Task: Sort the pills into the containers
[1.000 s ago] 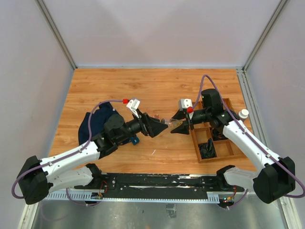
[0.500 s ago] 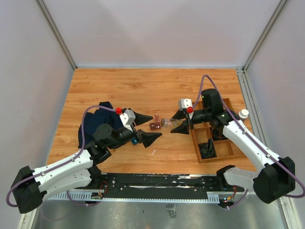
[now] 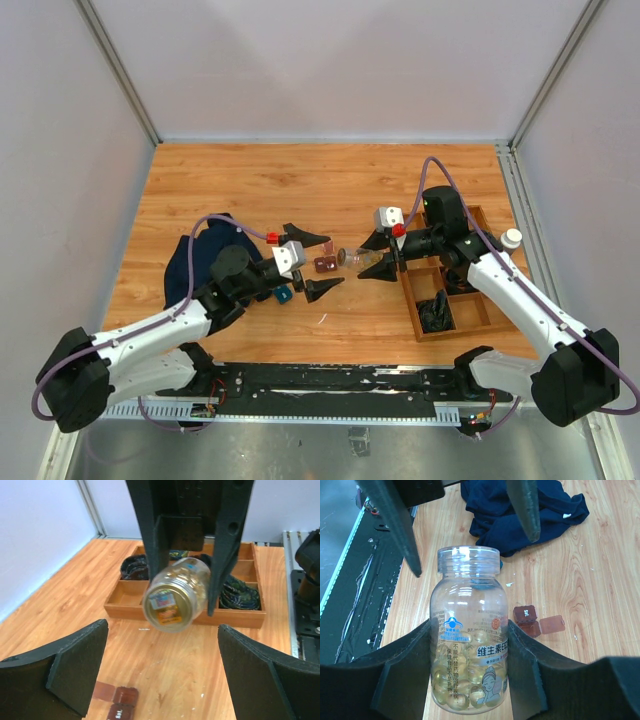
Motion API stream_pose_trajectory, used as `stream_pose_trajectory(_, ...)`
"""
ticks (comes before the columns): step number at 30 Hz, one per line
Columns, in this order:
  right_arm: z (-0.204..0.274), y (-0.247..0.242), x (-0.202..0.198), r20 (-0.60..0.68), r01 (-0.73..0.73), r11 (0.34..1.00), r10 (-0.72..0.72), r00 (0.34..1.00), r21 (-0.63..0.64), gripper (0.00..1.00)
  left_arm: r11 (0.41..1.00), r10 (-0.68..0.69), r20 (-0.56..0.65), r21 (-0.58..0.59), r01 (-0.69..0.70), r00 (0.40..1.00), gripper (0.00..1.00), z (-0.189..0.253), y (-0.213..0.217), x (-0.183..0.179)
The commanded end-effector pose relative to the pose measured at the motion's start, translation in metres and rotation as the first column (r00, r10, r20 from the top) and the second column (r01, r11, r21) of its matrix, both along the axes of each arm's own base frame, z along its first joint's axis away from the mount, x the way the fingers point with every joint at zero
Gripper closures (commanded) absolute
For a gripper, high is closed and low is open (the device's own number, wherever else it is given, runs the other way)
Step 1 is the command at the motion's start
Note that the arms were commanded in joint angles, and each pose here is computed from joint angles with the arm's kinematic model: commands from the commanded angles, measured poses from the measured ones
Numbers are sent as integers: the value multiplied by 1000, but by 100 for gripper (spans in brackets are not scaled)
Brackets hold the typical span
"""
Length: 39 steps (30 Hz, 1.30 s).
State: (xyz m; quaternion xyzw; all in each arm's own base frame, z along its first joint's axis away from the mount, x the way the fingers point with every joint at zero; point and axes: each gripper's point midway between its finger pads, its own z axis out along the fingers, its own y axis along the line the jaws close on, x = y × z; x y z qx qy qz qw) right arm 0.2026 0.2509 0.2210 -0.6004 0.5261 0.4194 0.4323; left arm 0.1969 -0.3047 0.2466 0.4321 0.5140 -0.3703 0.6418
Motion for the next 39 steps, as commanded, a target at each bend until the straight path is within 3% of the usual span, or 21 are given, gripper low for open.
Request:
stream_pose_trajectory(1,10,-1,4,45,-11,1000,10,999,29,99,997,-72,68,-33,74,995,10,28,-6,0)
stream_pose_trajectory(6,10,-1,4,47,-12,999,11,999,30,99,994,-105,50,-35,107,993,28,30,-13,-2)
stream_pose_trajectory(20,10,-1,3,45,-14,999,13,999,30,99,993,-109,-2,-50,109,994,54,32,-21,4)
stream_pose_trajectory(23,10,-1,3,44,-14,999,13,999,31,99,992,-110,-14,-57,109,994,68,32,-21,5)
stream_pose_trajectory(25,10,-1,3,45,-13,999,11,999,30,99,992,-106,-40,-67,103,994,86,35,-23,6)
stream_pose_trajectory(27,10,-1,3,44,-13,999,12,999,30,99,991,-114,-87,-80,108,990,98,36,-25,5)
stream_pose_trajectory(31,10,-1,4,49,-6,1000,5,999,27,99,988,-112,-223,-127,85,968,100,38,-28,7)
stream_pose_trajectory(33,10,-2,5,49,-1,1000,0,999,25,99,985,-47,-366,-174,-18,929,100,38,-24,18)
stream_pose_trajectory(36,9,-2,6,45,0,1000,-1,999,26,99,946,44,-632,-223,-236,773,100,33,-19,36)
stream_pose_trajectory(39,8,-2,7,38,1,1000,-2,999,23,99,909,111,-736,-196,-367,668,100,25,-27,32)
